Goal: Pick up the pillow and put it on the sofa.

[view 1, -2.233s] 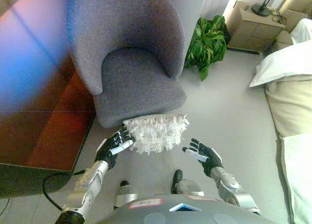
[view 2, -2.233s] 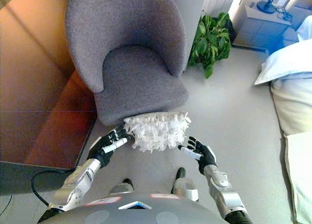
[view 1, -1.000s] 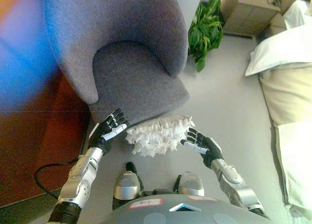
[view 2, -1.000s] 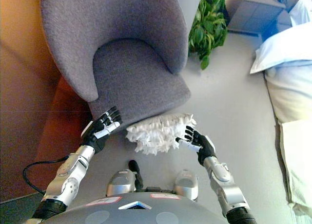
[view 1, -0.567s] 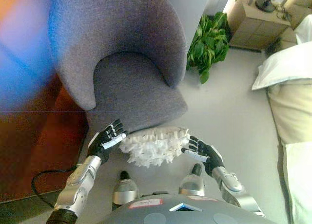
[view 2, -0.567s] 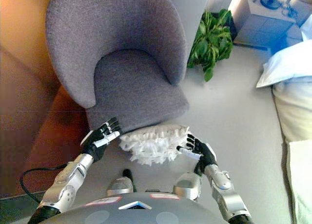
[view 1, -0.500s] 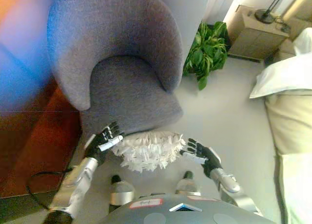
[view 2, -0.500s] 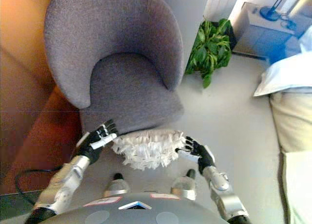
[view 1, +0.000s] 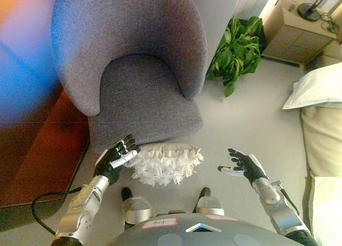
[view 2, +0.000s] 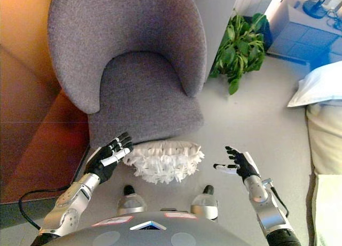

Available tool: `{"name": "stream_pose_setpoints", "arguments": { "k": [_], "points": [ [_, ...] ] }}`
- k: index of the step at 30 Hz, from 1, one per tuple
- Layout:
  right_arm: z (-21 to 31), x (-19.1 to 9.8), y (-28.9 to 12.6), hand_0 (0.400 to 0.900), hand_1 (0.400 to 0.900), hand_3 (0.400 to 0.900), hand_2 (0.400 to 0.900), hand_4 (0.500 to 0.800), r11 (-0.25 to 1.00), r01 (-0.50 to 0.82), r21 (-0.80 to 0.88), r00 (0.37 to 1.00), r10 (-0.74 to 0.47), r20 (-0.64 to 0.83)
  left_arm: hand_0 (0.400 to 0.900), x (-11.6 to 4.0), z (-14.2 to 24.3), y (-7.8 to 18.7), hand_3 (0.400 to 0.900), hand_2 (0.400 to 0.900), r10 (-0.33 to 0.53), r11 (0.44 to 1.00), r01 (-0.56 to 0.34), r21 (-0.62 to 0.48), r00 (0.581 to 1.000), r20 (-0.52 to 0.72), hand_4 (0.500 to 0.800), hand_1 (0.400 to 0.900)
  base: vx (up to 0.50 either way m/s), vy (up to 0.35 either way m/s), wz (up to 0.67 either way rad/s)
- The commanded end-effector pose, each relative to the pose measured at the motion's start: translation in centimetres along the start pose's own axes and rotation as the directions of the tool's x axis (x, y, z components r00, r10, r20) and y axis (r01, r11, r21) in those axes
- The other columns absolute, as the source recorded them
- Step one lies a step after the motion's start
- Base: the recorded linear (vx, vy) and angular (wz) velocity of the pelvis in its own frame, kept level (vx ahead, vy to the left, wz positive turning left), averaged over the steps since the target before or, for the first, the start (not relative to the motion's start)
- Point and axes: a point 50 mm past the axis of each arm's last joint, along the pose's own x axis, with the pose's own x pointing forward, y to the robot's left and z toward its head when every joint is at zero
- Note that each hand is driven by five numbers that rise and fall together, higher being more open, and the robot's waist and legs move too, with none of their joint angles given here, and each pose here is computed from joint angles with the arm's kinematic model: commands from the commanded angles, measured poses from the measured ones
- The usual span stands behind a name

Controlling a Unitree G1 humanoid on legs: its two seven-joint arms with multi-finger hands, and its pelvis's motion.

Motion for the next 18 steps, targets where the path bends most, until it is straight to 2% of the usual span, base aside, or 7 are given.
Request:
{"name": "stream_pose_setpoints", "arguments": {
  "k": [1,2,5,9,12,14,18],
  "points": [
    [4.2,0.4,-6.0,0.900,0.900,0.900,0.900,0.800,0.896,0.314,-0.315,0.937,-0.239,0.254,0.900,0.3,4.7,-0.1,0.900,0.900,-0.087,0.992,0.072,0.099,0.984,0.158,0.800,0.900,0.023,-0.065,0.19],
    [5.0,0.4,-6.5,0.900,0.900,0.900,0.900,0.800,0.845,0.356,-0.399,0.920,-0.243,0.307,0.900,0.5,4.7,0.1,0.900,0.900,-0.086,0.993,0.072,0.094,0.986,0.146,0.800,0.900,0.027,-0.064,0.19],
    [6.6,0.7,-6.8,0.900,0.900,0.900,0.900,0.800,0.799,0.404,-0.445,0.893,-0.238,0.382,0.900,0.9,4.6,0.2,0.900,0.900,-0.080,0.996,0.074,0.050,0.989,0.127,0.800,0.900,-0.018,-0.031,0.16],
    [8.2,1.3,-7.3,0.900,0.900,0.900,0.900,0.800,0.792,0.444,-0.419,0.859,-0.244,0.449,0.900,1.5,5.4,0.3,0.900,0.900,-0.061,0.998,0.056,0.037,0.982,0.181,0.800,0.900,-0.148,-0.026,0.13],
    [9.8,1.4,-8.5,0.900,0.900,0.900,0.900,0.800,0.774,0.502,-0.386,0.815,-0.273,0.511,0.900,2.0,6.9,0.5,0.900,0.900,-0.005,0.999,0.015,-0.037,0.965,0.263,0.800,0.900,-0.256,0.022,0.11],
    [10.9,1.4,-9.4,0.900,0.900,0.900,0.900,0.800,0.758,0.541,-0.364,0.782,-0.294,0.550,0.900,2.2,7.7,0.4,0.900,0.900,0.002,0.995,0.030,-0.100,0.952,0.306,0.800,0.900,-0.218,0.043,0.14],
    [12.9,1.4,-11.4,0.900,0.900,0.900,0.900,0.800,0.739,0.600,-0.305,0.723,-0.340,0.601,0.900,2.1,8.4,-0.5,0.900,0.900,-0.059,0.982,0.119,-0.148,0.932,0.358,0.800,0.900,-0.186,0.042,0.14]
  ]
}}
